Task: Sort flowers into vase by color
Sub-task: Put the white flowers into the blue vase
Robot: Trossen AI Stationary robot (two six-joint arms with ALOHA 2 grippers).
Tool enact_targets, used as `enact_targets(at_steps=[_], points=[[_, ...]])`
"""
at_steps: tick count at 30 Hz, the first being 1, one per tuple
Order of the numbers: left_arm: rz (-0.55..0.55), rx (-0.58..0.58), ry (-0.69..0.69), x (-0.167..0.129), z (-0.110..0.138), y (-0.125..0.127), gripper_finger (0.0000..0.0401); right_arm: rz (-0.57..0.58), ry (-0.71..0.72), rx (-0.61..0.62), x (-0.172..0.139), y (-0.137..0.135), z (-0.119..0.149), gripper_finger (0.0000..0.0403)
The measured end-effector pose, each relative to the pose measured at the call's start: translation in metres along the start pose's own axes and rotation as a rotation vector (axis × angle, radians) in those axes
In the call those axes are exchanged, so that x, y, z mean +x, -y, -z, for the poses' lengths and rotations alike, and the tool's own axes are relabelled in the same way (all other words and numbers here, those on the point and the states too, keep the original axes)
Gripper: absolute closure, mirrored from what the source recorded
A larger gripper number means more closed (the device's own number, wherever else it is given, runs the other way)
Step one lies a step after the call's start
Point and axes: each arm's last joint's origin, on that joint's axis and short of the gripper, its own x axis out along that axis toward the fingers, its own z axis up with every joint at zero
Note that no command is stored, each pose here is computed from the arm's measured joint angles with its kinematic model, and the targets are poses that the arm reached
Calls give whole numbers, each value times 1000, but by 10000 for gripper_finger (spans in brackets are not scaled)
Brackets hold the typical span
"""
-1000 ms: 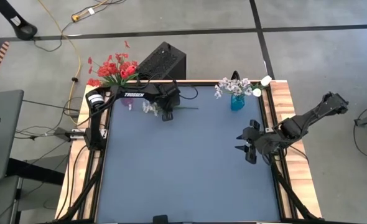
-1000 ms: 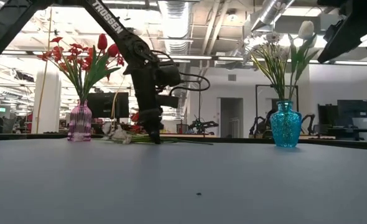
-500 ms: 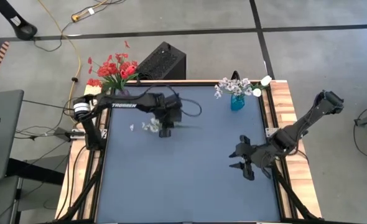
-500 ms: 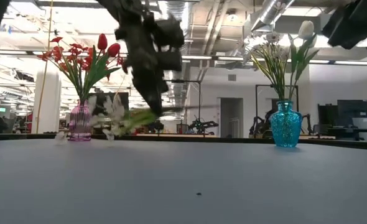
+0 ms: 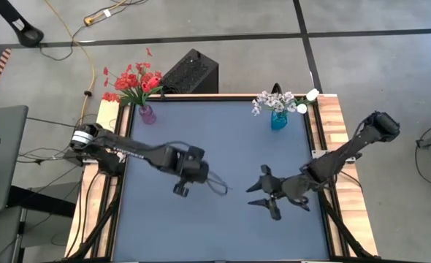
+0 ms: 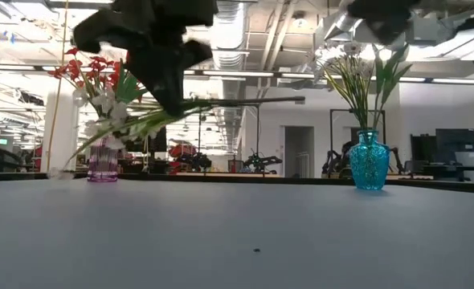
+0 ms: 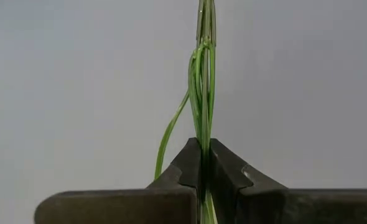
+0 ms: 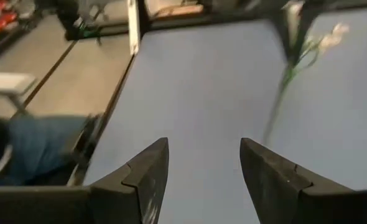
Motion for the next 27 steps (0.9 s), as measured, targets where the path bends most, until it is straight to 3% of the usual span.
enact_targets(at_steps=[3, 5, 8, 11, 15, 20, 27], points=[[-127, 127, -16, -4, -6, 24, 400, 51, 64, 54, 19, 14, -7, 180], [-217, 214, -23, -8, -8, 39, 401, 96, 77, 163, 33, 29, -8, 180], [-324, 321, -22, -14, -11, 58, 401, 64, 47, 334, 53, 50, -6, 180], [-407, 397, -15, -19, -13, 72, 401, 22, 43, 431, 75, 68, -1, 180], [-467, 469, -10, -23, -15, 81, 401, -66, 120, 511, 99, 83, -2, 180], [-477, 470, -10, -23, -15, 82, 401, -188, 125, 520, 125, 89, -7, 180], [-491, 486, -27, -24, -14, 82, 401, -207, 101, 515, 146, 90, -12, 180]])
